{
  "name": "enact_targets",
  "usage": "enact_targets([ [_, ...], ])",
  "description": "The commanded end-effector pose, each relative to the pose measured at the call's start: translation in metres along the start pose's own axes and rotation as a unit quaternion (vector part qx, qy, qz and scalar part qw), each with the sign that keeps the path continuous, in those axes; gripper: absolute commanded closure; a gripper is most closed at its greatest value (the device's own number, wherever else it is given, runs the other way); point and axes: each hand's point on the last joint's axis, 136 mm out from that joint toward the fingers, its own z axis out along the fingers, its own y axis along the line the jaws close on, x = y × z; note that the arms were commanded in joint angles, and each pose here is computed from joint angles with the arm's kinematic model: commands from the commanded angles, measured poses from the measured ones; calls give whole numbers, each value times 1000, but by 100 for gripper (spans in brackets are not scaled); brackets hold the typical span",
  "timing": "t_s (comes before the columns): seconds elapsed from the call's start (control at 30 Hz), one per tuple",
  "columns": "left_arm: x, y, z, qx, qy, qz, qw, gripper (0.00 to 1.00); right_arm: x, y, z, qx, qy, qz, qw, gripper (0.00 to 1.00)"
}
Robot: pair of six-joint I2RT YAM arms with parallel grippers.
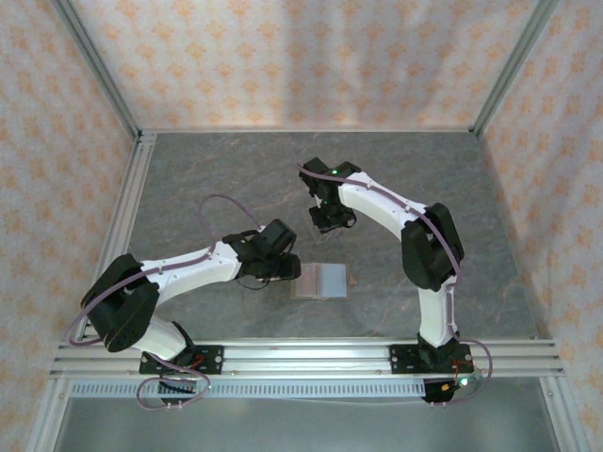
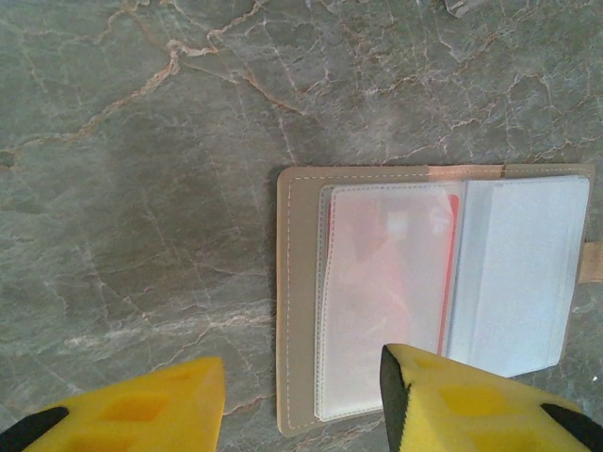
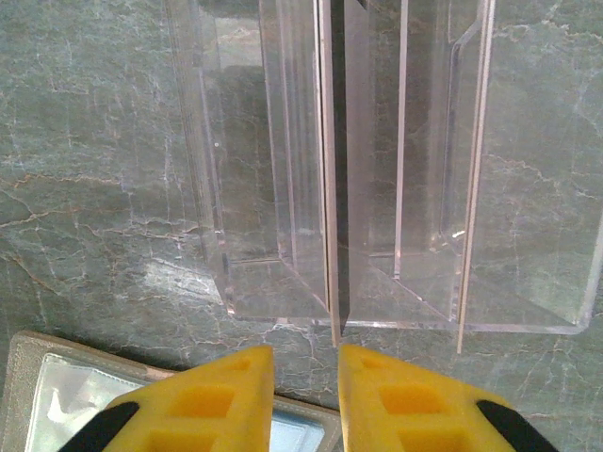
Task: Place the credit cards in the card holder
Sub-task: Pick up the credit card from the storage box.
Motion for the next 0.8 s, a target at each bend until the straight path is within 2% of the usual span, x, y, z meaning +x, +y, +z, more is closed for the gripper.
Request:
enact_targets([
  [0.0,-2,-2,-4,0,-11,1,1000,52,2,-4,0,22,9,-14,1000,76],
  [0.53,-2,-2,-3,-2,-10,4,1000,52,3,-9,4,38,16,-22,999,80],
  [0.77,-1,-2,-4,-2,-11,3,1000,52,3,-8,6,37,19,-24,999,85],
])
